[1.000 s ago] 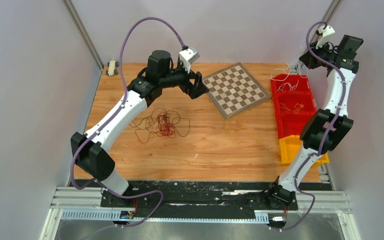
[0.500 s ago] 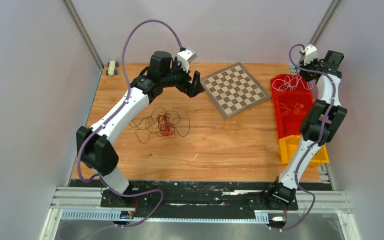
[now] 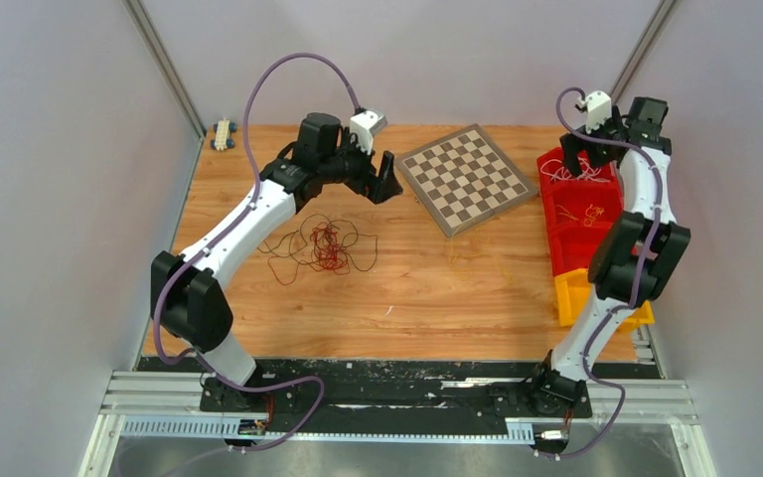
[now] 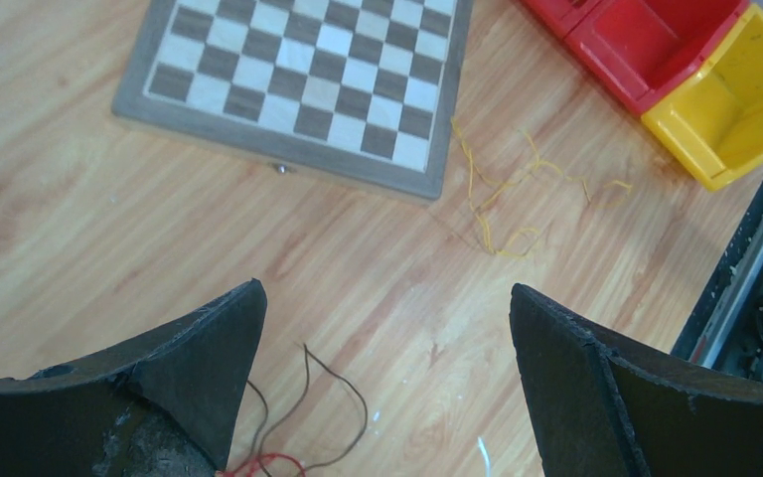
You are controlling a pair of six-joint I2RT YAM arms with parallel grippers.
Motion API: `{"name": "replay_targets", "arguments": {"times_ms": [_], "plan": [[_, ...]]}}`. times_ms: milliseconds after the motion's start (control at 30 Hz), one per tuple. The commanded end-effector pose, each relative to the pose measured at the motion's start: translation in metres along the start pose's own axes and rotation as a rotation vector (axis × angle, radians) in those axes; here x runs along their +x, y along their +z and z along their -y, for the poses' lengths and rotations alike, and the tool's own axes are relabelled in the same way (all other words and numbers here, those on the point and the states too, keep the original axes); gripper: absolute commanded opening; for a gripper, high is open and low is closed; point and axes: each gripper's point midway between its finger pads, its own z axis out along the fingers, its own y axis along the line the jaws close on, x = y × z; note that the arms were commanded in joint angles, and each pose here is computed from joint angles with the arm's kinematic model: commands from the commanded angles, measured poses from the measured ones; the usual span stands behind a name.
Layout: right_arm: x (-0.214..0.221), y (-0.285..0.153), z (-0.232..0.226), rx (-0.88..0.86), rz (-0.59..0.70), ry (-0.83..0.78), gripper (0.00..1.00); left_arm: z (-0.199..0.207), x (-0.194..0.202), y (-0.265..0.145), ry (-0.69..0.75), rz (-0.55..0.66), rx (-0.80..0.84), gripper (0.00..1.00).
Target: Untangle the cables
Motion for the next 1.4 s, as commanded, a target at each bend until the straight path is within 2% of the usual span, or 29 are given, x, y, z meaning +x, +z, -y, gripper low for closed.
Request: {"name": "replay_targets", "arguments": {"times_ms": [0,100,233,367,467,733,933,1133,1267,1300,1367], "plan": [[-0.068,-0.08,-0.056,-0.042,0.114,-0.02,1.0,0.007,0.001,-0.016,-0.035,0.041,-0.011,1.0],[-0.069,-0.09,-0.124,-0.185,0.076,0.016,1.0,0.008,0.01,-0.017,-0.074,0.04,-0.011,1.0],[-0.05,-0.09,-0.207,-0.34,-0.034,0.202,0.99,0.01,0.023,-0.019,-0.104,0.014,-0.01,1.0],[-0.032,-0.086,-0.247,-0.302,-0.127,0.339,1.0,0.01,0.03,-0.022,-0.11,-0.005,-0.021,1.0],[-0.025,-0.078,-0.281,-0.275,-0.127,0.249,1.0,0.011,0.037,-0.022,-0.121,-0.018,-0.022,1.0],[0.019,-0.047,-0.333,-0.262,-0.215,0.118,1.0,0.016,0.044,-0.022,-0.162,-0.033,0.001,1.0],[0.043,-0.021,-0.355,-0.221,-0.31,0.2,1.0,0.017,0.05,-0.022,-0.179,-0.042,0.006,1.0],[0.048,-0.004,-0.373,-0.227,-0.31,0.236,1.0,0.017,0.055,-0.022,-0.189,-0.049,0.004,1.0],[0.068,-0.002,-0.382,-0.24,-0.356,0.25,1.0,0.016,0.061,-0.025,-0.183,-0.058,-0.009,1.0],[0.073,-0.001,-0.384,-0.243,-0.368,0.25,0.97,0.016,0.062,-0.025,-0.183,-0.059,-0.013,1.0],[0.085,0.001,-0.386,-0.241,-0.394,0.241,0.79,0.015,0.064,-0.026,-0.185,-0.061,-0.021,1.0]]}}
